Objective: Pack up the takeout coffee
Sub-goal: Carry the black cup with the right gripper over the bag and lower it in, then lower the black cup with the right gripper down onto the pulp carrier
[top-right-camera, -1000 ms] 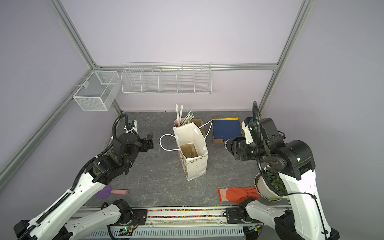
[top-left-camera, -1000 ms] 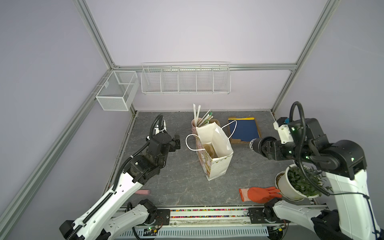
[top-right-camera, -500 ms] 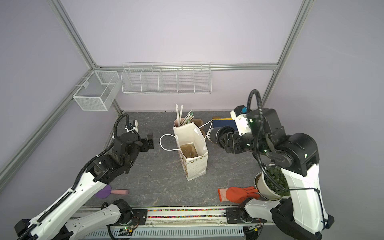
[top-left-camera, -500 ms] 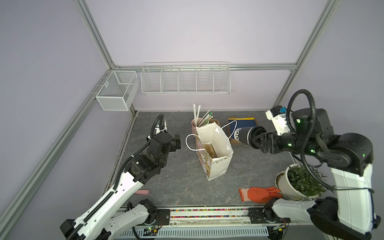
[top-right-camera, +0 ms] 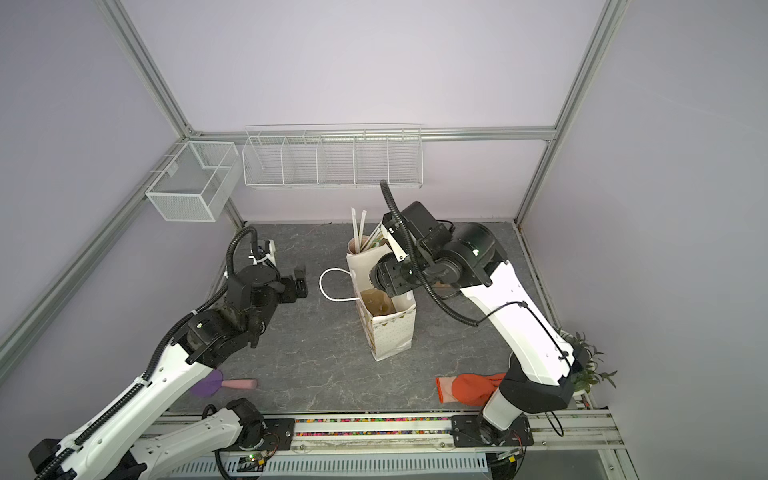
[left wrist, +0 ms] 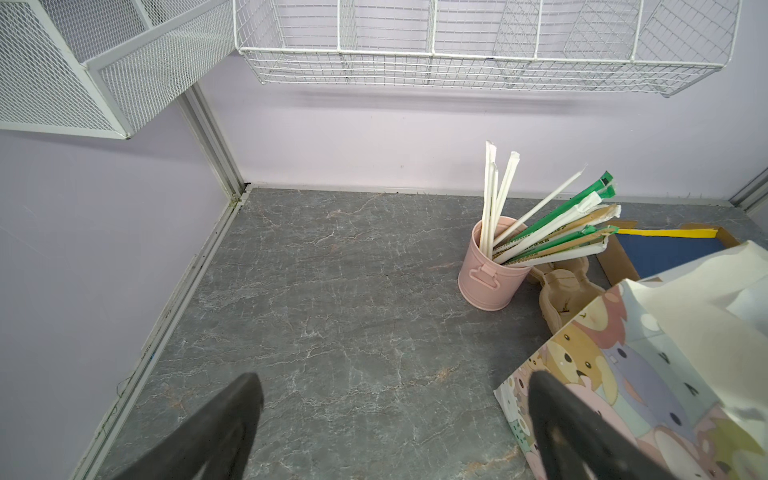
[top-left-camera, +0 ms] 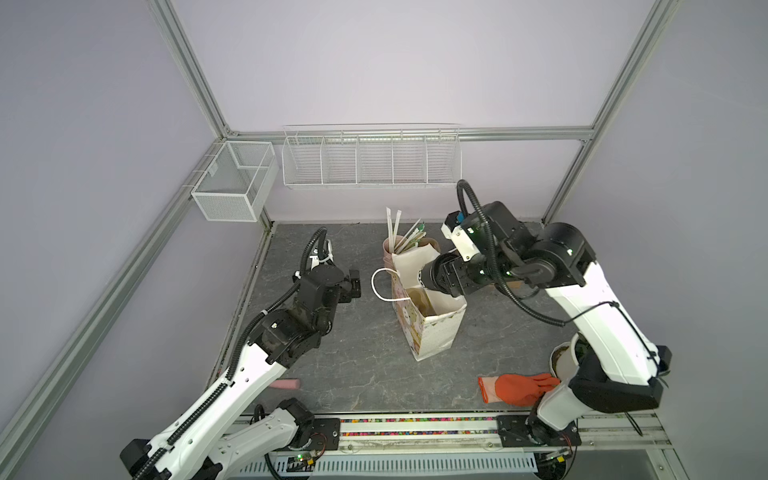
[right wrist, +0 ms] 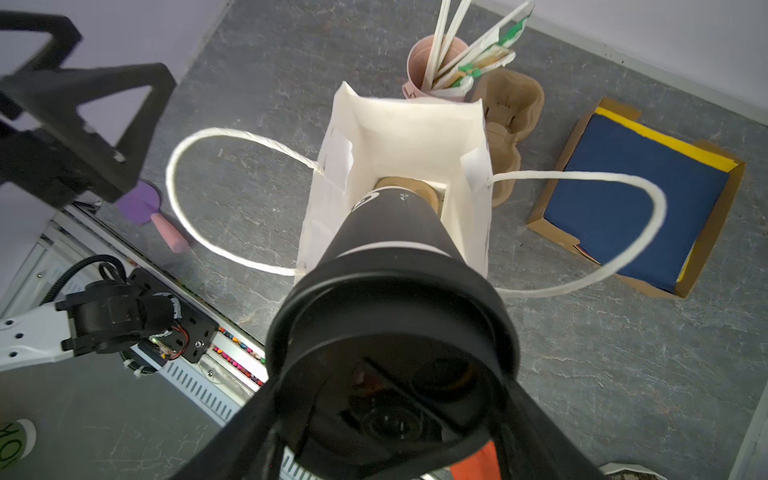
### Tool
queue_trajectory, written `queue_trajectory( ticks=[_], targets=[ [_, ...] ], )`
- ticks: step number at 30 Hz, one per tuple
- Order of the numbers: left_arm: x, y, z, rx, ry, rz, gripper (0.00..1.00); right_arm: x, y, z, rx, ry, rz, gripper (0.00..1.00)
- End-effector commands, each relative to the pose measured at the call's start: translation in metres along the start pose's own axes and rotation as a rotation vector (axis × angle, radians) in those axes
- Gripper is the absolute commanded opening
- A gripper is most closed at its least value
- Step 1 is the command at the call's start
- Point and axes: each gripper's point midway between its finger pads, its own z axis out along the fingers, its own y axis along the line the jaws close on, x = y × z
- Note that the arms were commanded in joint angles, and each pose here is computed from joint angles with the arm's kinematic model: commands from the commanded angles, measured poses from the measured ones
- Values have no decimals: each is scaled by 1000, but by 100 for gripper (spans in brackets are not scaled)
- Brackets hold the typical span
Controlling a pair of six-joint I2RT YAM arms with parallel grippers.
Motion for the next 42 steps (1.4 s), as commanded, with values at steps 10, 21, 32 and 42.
queue_trajectory(
  ticks=[10, 21, 32, 42],
  targets=[
    [3, 3, -1, 2, 1, -6, 100, 24, 2, 69, 91, 253, -43, 72],
    [4, 1, -1, 9, 3, -8, 100, 47, -7, 102, 131, 383, 33, 73],
    [5, 1, 0, 7, 8, -4, 100, 66, -3, 121, 132, 479, 120, 72],
    [6, 1, 1, 7, 10, -3, 100, 74, -5, 129, 130, 542, 169, 71]
  ],
)
